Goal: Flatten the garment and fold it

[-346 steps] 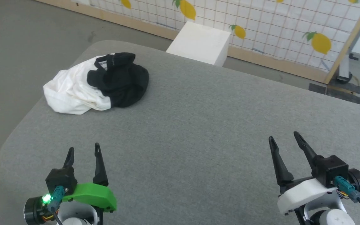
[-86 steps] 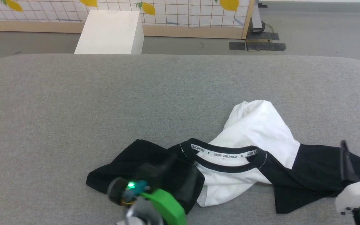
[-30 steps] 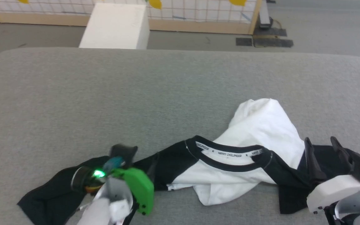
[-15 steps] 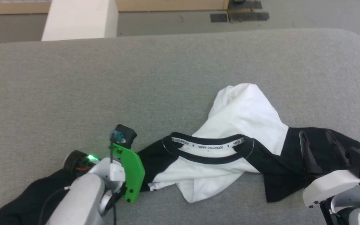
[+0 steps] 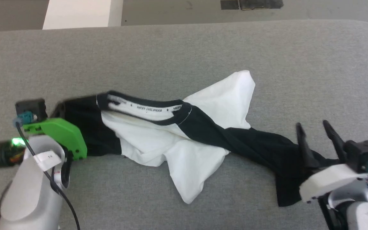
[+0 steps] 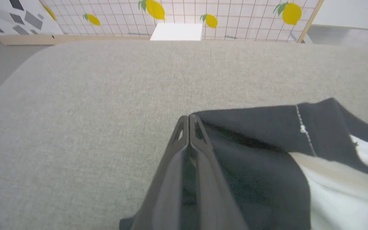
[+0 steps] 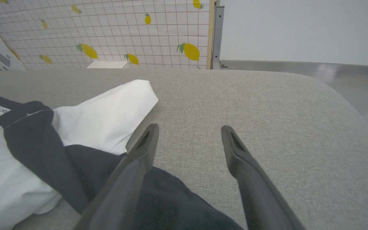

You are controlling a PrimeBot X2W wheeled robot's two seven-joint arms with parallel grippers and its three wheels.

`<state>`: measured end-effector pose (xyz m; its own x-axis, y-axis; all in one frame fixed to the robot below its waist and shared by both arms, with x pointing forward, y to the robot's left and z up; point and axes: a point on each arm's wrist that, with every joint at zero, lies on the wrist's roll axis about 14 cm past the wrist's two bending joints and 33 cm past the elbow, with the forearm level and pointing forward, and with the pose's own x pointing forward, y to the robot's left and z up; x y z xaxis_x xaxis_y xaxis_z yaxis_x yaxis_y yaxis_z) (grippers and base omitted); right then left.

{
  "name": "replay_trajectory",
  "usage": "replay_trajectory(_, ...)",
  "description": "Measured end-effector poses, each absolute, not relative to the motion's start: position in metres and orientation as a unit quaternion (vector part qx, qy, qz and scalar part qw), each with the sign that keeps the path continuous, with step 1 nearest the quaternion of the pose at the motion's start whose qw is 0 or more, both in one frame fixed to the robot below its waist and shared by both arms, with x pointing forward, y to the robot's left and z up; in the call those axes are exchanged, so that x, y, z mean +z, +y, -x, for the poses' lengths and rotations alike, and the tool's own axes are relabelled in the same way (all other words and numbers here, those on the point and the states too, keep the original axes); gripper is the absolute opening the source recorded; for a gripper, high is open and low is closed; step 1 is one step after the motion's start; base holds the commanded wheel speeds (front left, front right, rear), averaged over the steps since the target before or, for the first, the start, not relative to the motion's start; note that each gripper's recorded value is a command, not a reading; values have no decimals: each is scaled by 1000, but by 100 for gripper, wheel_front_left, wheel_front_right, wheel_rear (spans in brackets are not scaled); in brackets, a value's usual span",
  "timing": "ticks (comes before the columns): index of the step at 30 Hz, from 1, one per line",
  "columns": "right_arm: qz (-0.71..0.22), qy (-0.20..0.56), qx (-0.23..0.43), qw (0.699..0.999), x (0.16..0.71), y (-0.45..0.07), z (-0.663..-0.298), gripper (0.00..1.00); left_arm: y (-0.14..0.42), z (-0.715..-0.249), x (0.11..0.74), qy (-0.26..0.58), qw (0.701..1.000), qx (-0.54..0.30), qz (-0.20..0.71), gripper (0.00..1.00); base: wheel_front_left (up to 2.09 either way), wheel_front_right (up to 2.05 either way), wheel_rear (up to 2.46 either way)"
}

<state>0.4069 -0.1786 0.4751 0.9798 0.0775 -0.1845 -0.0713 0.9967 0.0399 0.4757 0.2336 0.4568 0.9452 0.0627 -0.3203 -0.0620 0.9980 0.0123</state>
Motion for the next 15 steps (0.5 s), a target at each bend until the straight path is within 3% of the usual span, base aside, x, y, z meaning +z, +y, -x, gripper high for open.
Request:
replay_trajectory(3,-12,83,65,994,482,-160,-411,100,237,-468,444,178,983,38,15,100,0,0,0)
replay_trajectory(9,-13,88,154,984,489,-99,-412,100,237,-450,456,93,990,66,81,100,0,0,0)
replay_trajectory(15,0,180,236,955,465,-44,-416,100,240,-430,475,17,990,94,104,100,0,0,0)
